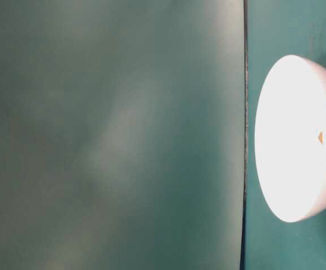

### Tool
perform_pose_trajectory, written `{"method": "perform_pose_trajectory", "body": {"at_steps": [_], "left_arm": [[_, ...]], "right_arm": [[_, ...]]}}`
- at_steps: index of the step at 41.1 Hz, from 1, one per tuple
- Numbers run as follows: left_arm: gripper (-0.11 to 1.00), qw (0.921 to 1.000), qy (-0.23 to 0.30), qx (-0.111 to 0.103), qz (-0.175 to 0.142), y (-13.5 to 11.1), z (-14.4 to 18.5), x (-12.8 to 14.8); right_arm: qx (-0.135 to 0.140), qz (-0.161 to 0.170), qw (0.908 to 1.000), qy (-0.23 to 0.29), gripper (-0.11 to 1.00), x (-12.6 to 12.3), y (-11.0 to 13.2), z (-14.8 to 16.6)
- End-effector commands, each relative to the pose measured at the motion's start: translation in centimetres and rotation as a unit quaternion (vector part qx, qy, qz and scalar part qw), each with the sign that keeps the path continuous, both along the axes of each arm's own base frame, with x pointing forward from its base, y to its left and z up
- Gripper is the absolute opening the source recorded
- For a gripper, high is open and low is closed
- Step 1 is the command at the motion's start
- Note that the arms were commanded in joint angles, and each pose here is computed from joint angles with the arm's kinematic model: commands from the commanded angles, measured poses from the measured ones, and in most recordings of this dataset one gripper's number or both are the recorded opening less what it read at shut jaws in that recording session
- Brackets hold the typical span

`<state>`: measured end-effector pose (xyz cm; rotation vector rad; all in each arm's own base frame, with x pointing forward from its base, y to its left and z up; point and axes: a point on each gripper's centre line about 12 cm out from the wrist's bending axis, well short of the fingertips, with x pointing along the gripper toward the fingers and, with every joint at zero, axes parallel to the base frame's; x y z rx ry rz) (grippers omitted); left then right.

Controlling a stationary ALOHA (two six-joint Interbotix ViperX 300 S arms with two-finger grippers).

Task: Grip the spoon and scoop the red block from the bowl with right arm.
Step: 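Move the right gripper toward the pink spoon handle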

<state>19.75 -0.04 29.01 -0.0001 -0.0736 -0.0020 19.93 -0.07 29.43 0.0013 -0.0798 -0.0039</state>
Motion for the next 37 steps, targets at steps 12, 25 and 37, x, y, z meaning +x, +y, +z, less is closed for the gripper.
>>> {"method": "perform_pose_trajectory", "body": {"at_steps": [12, 25, 37], "left_arm": [[0.00, 0.9998, 0.021, 0.004, -0.002, -0.06, 0.85, 0.71], [0.00, 0.9998, 0.020, 0.002, -0.002, -0.06, 0.88, 0.69], [0.00, 0.9999, 0.017, -0.001, -0.002, -0.06, 0.96, 0.68]], "right_arm": [[0.020, 0.006, 0.9998, -0.002, 0.00, 0.79, 0.21, 1.53], [0.050, 0.007, 0.9987, -0.001, 0.00, 0.79, 0.18, 1.50], [0.059, 0.007, 0.9980, 0.025, 0.46, 0.97, 0.19, 0.73]]}}
